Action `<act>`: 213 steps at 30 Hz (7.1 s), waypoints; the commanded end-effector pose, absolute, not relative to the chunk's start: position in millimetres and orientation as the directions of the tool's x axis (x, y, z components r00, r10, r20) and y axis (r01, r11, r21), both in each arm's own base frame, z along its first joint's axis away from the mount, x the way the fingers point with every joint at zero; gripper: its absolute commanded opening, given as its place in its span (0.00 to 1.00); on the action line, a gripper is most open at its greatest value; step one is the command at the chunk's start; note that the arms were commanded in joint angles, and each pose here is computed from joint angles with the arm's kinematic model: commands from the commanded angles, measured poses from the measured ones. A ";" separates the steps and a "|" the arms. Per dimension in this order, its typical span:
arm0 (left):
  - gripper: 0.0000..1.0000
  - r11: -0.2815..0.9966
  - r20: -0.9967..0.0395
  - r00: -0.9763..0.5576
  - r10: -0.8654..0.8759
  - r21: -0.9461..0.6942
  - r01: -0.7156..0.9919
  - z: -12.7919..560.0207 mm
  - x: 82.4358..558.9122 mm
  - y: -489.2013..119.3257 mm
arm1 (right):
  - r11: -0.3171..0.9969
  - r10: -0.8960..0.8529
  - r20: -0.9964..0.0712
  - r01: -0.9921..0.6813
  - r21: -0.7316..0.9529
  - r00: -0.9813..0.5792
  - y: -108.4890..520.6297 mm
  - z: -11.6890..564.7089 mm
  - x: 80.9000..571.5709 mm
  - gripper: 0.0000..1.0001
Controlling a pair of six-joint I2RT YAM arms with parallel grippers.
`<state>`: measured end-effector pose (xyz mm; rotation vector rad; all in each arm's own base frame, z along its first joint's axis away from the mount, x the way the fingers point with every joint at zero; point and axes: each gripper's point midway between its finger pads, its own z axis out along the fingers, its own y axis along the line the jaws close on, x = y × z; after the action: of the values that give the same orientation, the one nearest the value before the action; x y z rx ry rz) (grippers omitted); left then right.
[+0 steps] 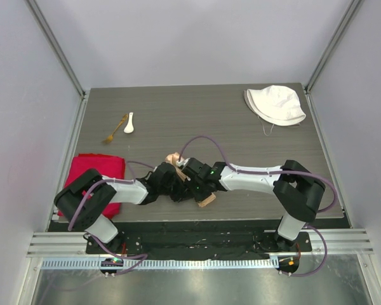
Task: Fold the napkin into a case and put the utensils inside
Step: Stuff the top corner of the smaller-rectangle-folded napkin into the folded napkin, then pick up the smaller rectangle-folded napkin from the center of the board.
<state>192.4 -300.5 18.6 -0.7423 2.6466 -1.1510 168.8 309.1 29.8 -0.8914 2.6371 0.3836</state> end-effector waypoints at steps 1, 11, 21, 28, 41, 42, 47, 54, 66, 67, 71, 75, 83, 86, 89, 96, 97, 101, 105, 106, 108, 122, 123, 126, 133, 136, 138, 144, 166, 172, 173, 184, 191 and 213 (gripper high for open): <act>0.00 0.661 0.019 -0.856 -0.517 -0.626 -0.414 -6.1 175.5 -273.9 | 0.776 -0.477 -0.419 -0.594 0.211 -0.772 319.2 21.4 171.7 0.01; 0.01 0.795 -0.148 -0.899 -0.412 -0.541 -0.275 27.2 172.2 -236.7 | 0.767 -0.490 -0.414 -0.605 0.213 -0.767 310.5 5.6 175.2 0.03; 0.06 0.700 -0.288 -0.795 -0.534 -0.678 -0.225 112.5 256.8 -202.3 | 0.743 -0.500 -0.436 -0.629 0.229 -0.749 311.3 12.0 177.4 0.10; 0.00 0.625 -0.180 -0.853 -0.491 -0.755 -0.201 105.4 296.6 -240.4 | 0.732 -0.505 -0.433 -0.636 0.243 -0.747 313.4 10.6 177.9 0.11; 0.00 0.821 -0.250 -0.861 -0.443 -0.498 -0.278 19.9 323.1 -208.6 | 0.711 -0.478 -0.458 -0.636 0.299 -0.750 316.8 42.7 172.1 0.30; 0.00 0.826 -0.251 -0.862 -0.441 -0.488 -0.281 16.5 323.4 -205.7 | 0.708 -0.467 -0.479 -0.639 0.303 -0.744 319.4 52.3 174.5 0.32; 0.00 0.854 -0.279 -0.870 -0.407 -0.454 -0.254 12.1 323.1 -199.7 | 0.702 -0.391 -0.547 -0.624 0.342 -0.740 323.1 99.0 186.3 0.37; 0.00 0.874 -0.313 -0.869 -0.383 -0.427 -0.231 21.9 328.3 -195.4 | 0.716 -0.352 -0.572 -0.607 0.346 -0.741 327.6 108.4 215.4 0.40; 0.00 0.865 -0.309 -0.871 -0.381 -0.452 -0.218 26.6 328.6 -200.1 | 0.756 -0.336 -0.539 -0.562 0.335 -0.773 328.4 80.0 245.4 0.29; 0.00 0.865 -0.306 -0.875 -0.375 -0.456 -0.211 26.7 326.8 -200.9 | 0.758 -0.326 -0.549 -0.560 0.334 -0.769 326.0 84.4 245.9 0.33; 0.09 0.844 -0.347 -0.858 -0.379 -0.509 -0.168 52.3 330.7 -206.3 | 0.758 -0.317 -0.539 -0.550 0.351 -0.780 317.0 80.8 242.1 0.38; 0.19 0.825 -0.378 -0.844 -0.380 -0.550 -0.125 83.8 332.0 -210.7 | 0.752 -0.314 -0.526 -0.545 0.371 -0.791 315.5 74.8 239.2 0.40; 0.34 0.829 -0.433 -0.795 -0.425 -0.539 -0.149 113.0 333.3 -188.3 | 0.709 -0.303 -0.523 -0.555 0.434 -0.796 330.1 72.1 240.6 0.40; 0.35 0.833 -0.434 -0.783 -0.445 -0.521 -0.185 107.0 334.5 -179.2 | 0.685 -0.303 -0.515 -0.559 0.467 -0.802 339.5 71.1 239.4 0.39; 0.39 0.837 -0.438 -0.778 -0.451 -0.510 -0.198 103.5 335.9 -175.4 | 0.670 -0.308 -0.503 -0.559 0.488 -0.808 347.7 64.5 241.1 0.39; 0.41 0.858 -0.461 -0.792 -0.400 -0.492 -0.147 113.8 348.5 -180.2 | 0.663 -0.299 -0.480 -0.541 0.518 -0.825 359.7 65.0 246.0 0.40; 0.38 0.874 -0.459 -0.807 -0.371 -0.467 -0.136 110.5 346.8 -179.0 | 0.662 -0.286 -0.509 -0.552 0.507 -0.812 357.1 75.6 248.9 0.42; 0.27 0.909 -0.477 -0.819 -0.319 -0.399 -0.121 102.3 358.5 -176.6 | 0.678 -0.230 -0.547 -0.535 0.504 -0.805 347.4 103.9 265.8 0.46; 0.24 0.944 -0.512 -0.815 -0.269 -0.307 -0.119 95.8 365.0 -173.3 | 0.690 -0.137 -0.561 -0.485 0.537 -0.816 339.9 126.1 291.7 0.50; 0.23 0.955 -0.519 -0.817 -0.252 -0.272 -0.121 93.3 363.5 -173.5 | 0.692 -0.112 -0.568 -0.475 0.545 -0.815 339.9 131.4 300.9 0.50; 0.23 0.966 -0.538 -0.812 -0.227 -0.230 -0.118 93.3 367.5 -175.0 | 0.688 -0.083 -0.548 -0.446 0.573 -0.833 341.3 128.9 311.6 0.50; 0.29 0.987 -0.591 -0.806 -0.034 0.104 -0.119 77.9 368.9 -178.5 | 0.591 0.087 -0.487 -0.349 0.728 -0.869 387.2 95.9 356.0 0.10; 0.29 0.987 -0.589 -0.808 -0.027 0.112 -0.114 77.7 368.3 -179.4 | 0.593 0.090 -0.484 -0.344 0.728 -0.870 386.6 93.1 356.7 0.09; 0.31 0.985 -0.581 -0.814 -0.011 0.134 -0.109 72.8 365.7 -180.5 | 0.599 0.096 -0.480 -0.334 0.728 -0.872 387.8 85.7 359.0 0.06; 0.38 0.981 -0.570 -0.821 0.025 0.174 -0.091 65.8 365.2 -183.4 | 0.590 0.107 -0.454 -0.311 0.745 -0.885 392.9 70.0 362.0 0.01; 0.41 0.983 -0.560 -0.828 0.028 0.165 -0.078 64.1 364.1 -187.0 | 0.587 0.107 -0.453 -0.311 0.748 -0.885 394.7 68.9 362.2 0.01; 0.43 0.988 -0.564 -0.826 0.021 0.140 -0.071 66.0 363.4 -191.9 | 0.588 0.109 -0.449 -0.307 0.748 -0.887 394.4 66.7 363.0 0.01; 0.46 0.991 -0.575 -0.818 0.009 0.114 -0.070 72.7 359.7 -194.5 | 0.586 0.099 -0.434 -0.300 0.753 -0.895 396.5 58.1 360.3 0.01; 0.00 0.996 -0.592 -0.806 0.017 0.081 -0.039 70.3 368.5 -206.4 | 0.544 0.113 -0.389 -0.270 0.794 -0.915 420.0 40.9 361.1 0.01; 0.00 0.994 -0.572 -0.820 0.003 0.088 -0.058 63.4 367.1 -197.8 | 0.494 0.174 -0.327 -0.205 0.845 -0.929 430.6 32.3 365.3 0.01; 0.00 0.994 -0.568 -0.823 -0.001 0.088 -0.062 61.5 366.2 -195.5 | 0.485 0.181 -0.323 -0.201 0.851 -0.929 432.7 30.9 367.1 0.01; 0.00 0.997 -0.573 -0.819 -0.014 0.053 -0.054 66.5 364.1 -187.3 | 0.473 0.183 -0.350 -0.231 0.851 -0.919 429.0 32.5 375.4 0.01; 0.00 0.995 -0.564 -0.825 -0.029 0.064 -0.078 62.3 364.4 -181.7 | 0.549 0.138 -0.406 -0.271 0.790 -0.904 395.4 78.4 371.9 0.02; 0.00 0.999 -0.556 -0.831 -0.036 -0.019 -0.031 64.3 366.0 -200.4 | 0.701 0.021 -0.378 -0.256 0.666 -0.926 397.4 -5.1 352.6 0.01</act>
<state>356.5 -187.5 46.6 -0.0488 2.6032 0.0866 351.5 394.2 25.8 -0.1594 2.5081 1.2209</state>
